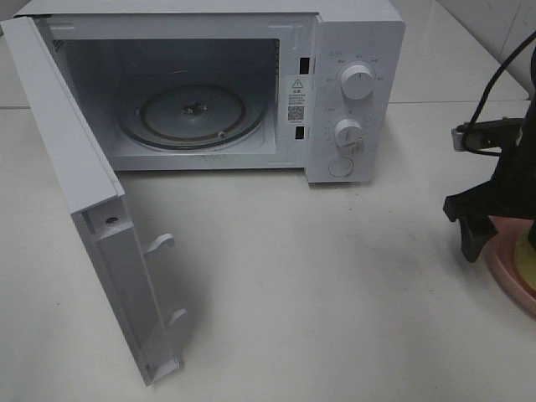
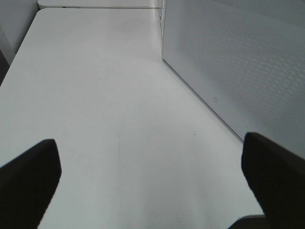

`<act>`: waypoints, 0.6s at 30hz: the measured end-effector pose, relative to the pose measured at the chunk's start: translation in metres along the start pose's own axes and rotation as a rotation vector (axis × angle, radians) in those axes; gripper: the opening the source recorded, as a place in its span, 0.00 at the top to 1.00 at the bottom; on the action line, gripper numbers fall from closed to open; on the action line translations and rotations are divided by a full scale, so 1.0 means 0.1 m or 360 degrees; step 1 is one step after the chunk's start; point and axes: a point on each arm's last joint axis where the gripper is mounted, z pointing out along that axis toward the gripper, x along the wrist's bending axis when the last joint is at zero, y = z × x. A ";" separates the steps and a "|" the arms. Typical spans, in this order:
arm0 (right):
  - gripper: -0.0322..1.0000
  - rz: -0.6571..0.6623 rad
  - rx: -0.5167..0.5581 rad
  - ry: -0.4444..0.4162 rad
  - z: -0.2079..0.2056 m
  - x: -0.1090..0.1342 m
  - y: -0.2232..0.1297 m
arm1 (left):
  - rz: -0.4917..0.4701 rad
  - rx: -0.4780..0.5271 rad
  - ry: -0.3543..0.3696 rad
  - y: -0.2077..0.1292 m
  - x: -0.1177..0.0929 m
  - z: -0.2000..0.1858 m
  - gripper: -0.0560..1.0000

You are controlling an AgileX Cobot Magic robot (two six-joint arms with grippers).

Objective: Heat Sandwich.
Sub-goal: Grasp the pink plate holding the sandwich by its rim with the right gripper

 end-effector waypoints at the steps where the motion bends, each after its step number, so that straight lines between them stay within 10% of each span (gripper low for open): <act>1: 0.20 0.0001 0.0015 0.0008 0.07 0.01 0.00 | 0.0000 0.0000 0.0000 0.00 0.00 0.00 0.02; 18: 0.23 -0.0001 0.0066 0.0022 0.28 0.04 0.02 | 0.0000 0.0000 0.0000 0.00 0.00 0.00 0.02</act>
